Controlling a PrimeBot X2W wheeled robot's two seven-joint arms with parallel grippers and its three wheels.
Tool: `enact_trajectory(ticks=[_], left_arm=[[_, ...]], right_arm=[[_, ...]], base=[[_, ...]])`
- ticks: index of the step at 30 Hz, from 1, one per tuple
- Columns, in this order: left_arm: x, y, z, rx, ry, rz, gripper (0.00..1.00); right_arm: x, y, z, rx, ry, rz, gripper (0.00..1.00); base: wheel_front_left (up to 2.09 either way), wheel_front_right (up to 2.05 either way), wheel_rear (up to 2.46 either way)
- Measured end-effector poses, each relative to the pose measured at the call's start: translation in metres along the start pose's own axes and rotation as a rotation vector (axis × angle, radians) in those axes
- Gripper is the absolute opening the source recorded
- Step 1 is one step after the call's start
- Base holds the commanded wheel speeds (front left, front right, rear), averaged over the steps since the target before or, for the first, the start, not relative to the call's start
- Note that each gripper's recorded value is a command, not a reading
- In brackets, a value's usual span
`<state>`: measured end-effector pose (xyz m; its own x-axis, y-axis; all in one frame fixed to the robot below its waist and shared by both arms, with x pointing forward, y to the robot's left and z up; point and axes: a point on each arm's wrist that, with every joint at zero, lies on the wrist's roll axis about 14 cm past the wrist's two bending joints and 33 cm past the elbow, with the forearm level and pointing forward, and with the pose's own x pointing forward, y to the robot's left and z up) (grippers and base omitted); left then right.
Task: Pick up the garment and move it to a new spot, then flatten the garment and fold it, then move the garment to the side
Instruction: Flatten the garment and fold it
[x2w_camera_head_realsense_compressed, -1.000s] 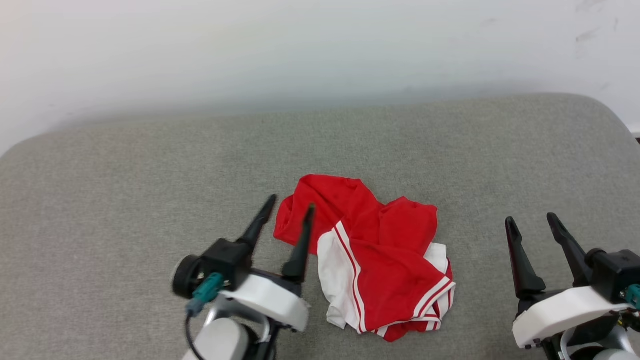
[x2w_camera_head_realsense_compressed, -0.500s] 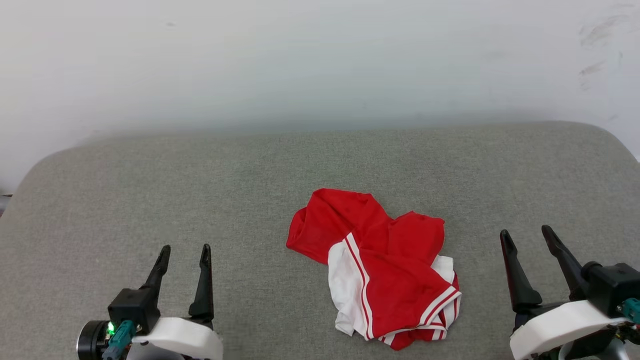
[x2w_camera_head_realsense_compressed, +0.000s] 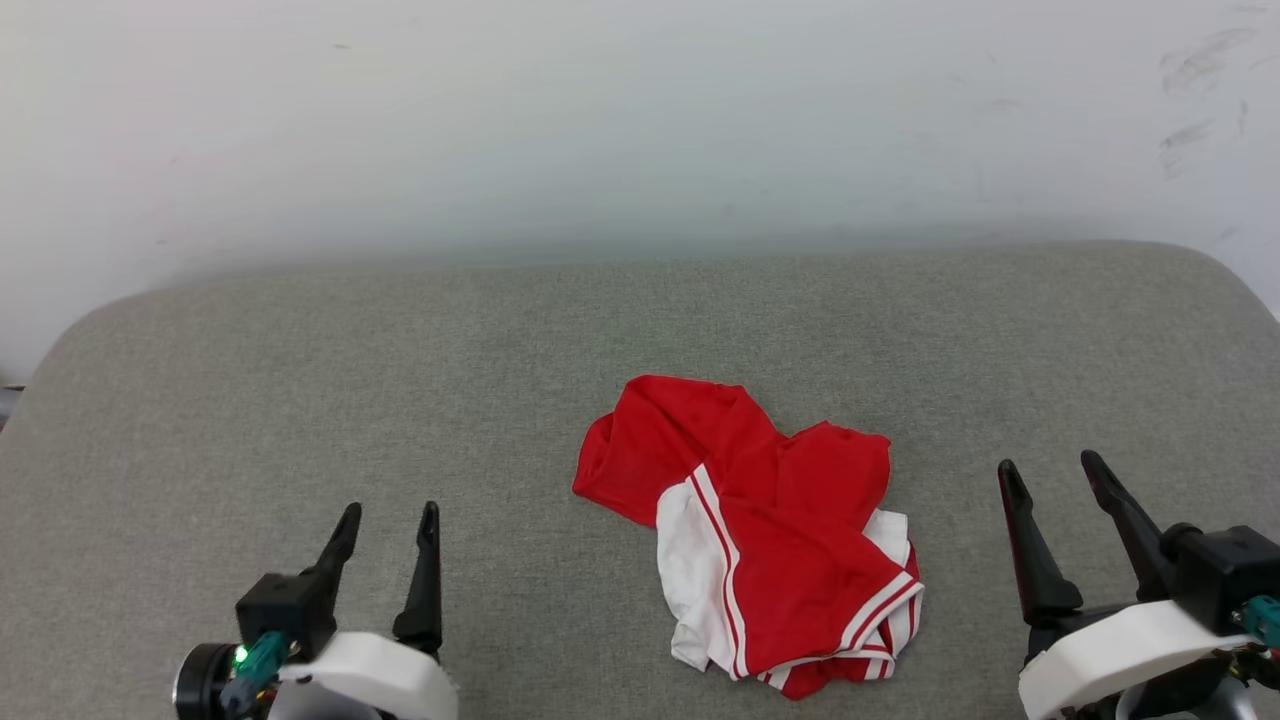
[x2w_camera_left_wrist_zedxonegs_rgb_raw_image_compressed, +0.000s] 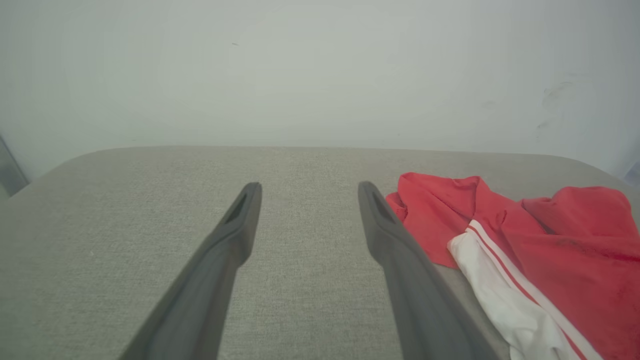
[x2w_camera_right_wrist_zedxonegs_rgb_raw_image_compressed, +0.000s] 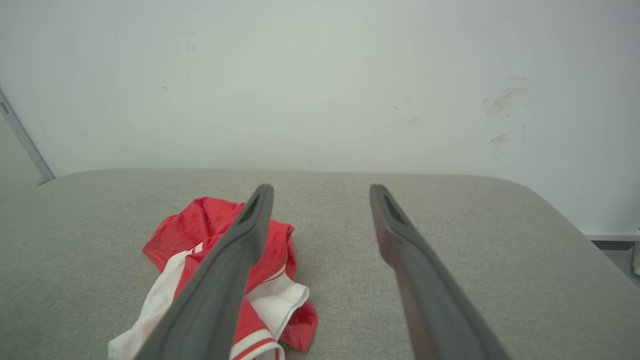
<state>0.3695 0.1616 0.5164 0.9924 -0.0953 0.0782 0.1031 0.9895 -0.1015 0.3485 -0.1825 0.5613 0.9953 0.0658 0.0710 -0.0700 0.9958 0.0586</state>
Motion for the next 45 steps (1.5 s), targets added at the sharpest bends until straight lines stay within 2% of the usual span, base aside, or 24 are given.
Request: enact_trajectory(ticks=[3,7,15,16,17,21,30,31,33,40,45], left_arm=[[0.005,-0.009,-0.007,-0.010,0.059,-0.037,1.00],[0.013,-0.045,-0.020,-0.034,0.188,-0.156,1.00],[0.013,-0.105,-0.072,-0.018,0.559,-0.387,1.00],[0.013,-0.112,-0.077,-0.008,0.594,-0.414,1.00],[0.007,-0.128,-0.096,0.020,0.699,-0.485,1.00],[0.001,-0.145,-0.118,0.075,0.801,-0.572,1.00],[-0.015,-0.154,-0.163,0.260,1.019,-0.698,1.00],[-0.015,-0.154,-0.165,0.275,1.033,-0.708,0.54],[-0.015,-0.154,-0.168,0.300,1.046,-0.725,0.00],[-0.002,-0.148,-0.157,0.326,0.975,-0.720,0.00],[0.028,-0.120,-0.121,0.344,0.822,-0.601,0.00]], right_arm=[[0.001,-0.001,-0.001,0.000,0.003,-0.004,1.00],[0.004,-0.001,-0.004,0.000,0.017,-0.001,1.00],[0.014,0.001,-0.014,0.002,0.050,0.007,1.00],[0.015,0.000,-0.016,0.003,0.056,0.004,1.00],[0.017,-0.003,-0.023,0.006,0.076,-0.006,1.00],[0.021,-0.010,-0.029,0.010,0.088,-0.026,1.00],[0.026,-0.023,-0.041,0.015,0.114,-0.063,1.00],[0.026,-0.024,-0.041,0.014,0.111,-0.068,1.00],[0.026,-0.027,-0.043,0.013,0.115,-0.077,1.00],[0.024,-0.033,-0.041,0.013,0.108,-0.093,1.00],[0.021,-0.032,-0.034,0.013,0.088,-0.092,1.00]], base=[[0.00,0.00,0.00],[0.00,0.00,0.00],[0.00,0.00,0.00],[0.00,0.00,0.00],[0.00,0.00,0.00],[0.00,0.00,0.00],[0.00,0.00,0.00],[0.00,0.00,0.00],[0.00,0.00,0.00],[0.00,0.00,0.00],[0.00,0.00,0.00]])
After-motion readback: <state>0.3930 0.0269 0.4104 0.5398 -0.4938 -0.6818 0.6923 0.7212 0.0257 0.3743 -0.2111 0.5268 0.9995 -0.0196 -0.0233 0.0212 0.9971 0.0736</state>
